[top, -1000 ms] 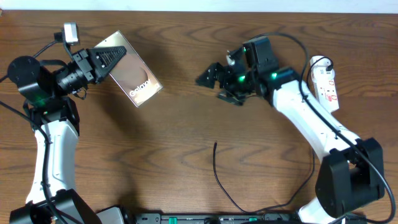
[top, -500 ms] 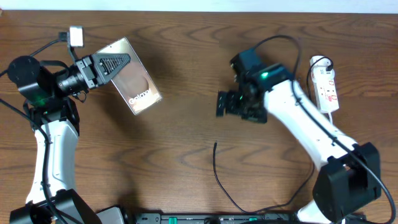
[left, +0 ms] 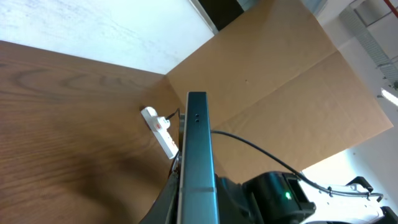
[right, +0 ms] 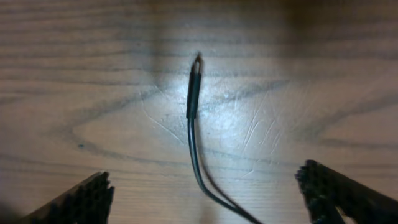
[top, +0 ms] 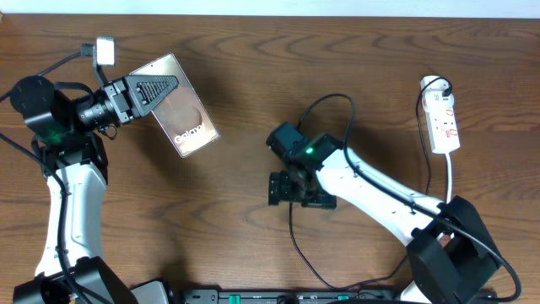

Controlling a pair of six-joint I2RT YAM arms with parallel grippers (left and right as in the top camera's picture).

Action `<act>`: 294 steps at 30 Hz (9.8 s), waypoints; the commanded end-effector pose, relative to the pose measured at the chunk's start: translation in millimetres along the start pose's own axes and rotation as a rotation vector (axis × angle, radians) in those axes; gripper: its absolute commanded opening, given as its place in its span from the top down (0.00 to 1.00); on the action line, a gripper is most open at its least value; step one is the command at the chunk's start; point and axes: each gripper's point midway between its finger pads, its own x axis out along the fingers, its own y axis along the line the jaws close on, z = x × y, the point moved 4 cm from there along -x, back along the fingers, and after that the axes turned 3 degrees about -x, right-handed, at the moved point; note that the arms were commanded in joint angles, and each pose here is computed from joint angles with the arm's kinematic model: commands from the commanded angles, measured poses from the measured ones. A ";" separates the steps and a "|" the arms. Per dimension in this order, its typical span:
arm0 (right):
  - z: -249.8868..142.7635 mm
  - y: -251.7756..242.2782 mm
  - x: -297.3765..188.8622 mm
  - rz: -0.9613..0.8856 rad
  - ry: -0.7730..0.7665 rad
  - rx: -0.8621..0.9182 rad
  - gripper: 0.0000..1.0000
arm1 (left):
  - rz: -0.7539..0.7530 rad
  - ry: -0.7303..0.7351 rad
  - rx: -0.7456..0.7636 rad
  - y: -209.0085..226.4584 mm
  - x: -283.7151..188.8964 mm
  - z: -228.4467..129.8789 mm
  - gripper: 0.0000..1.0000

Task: Plug charger to phone and switch on socket
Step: 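Lower the right gripper over the black cable's plug end, then close the right gripper on the cable plug, then lift the plug with the right gripper toward the phone's bottom edge, then push the plug into the phone's port with the right gripper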

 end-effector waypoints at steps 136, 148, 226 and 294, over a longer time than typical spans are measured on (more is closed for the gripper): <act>-34.9 -20.7 83.0 -0.045 0.266 -0.021 0.99 | -0.009 0.015 0.016 -5.6 -0.9 0.5 0.92; -12.6 79.7 5.2 1.143 0.203 -0.715 0.99 | -0.009 0.015 0.015 -5.5 -0.9 0.4 0.93; 31.0 124.3 -88.8 1.495 -0.350 -1.222 0.99 | -0.041 0.071 -0.014 9.3 17.1 -29.2 0.92; 63.5 133.3 -106.3 1.436 -0.524 -1.024 0.99 | -0.070 0.114 0.008 12.5 30.6 -46.5 0.93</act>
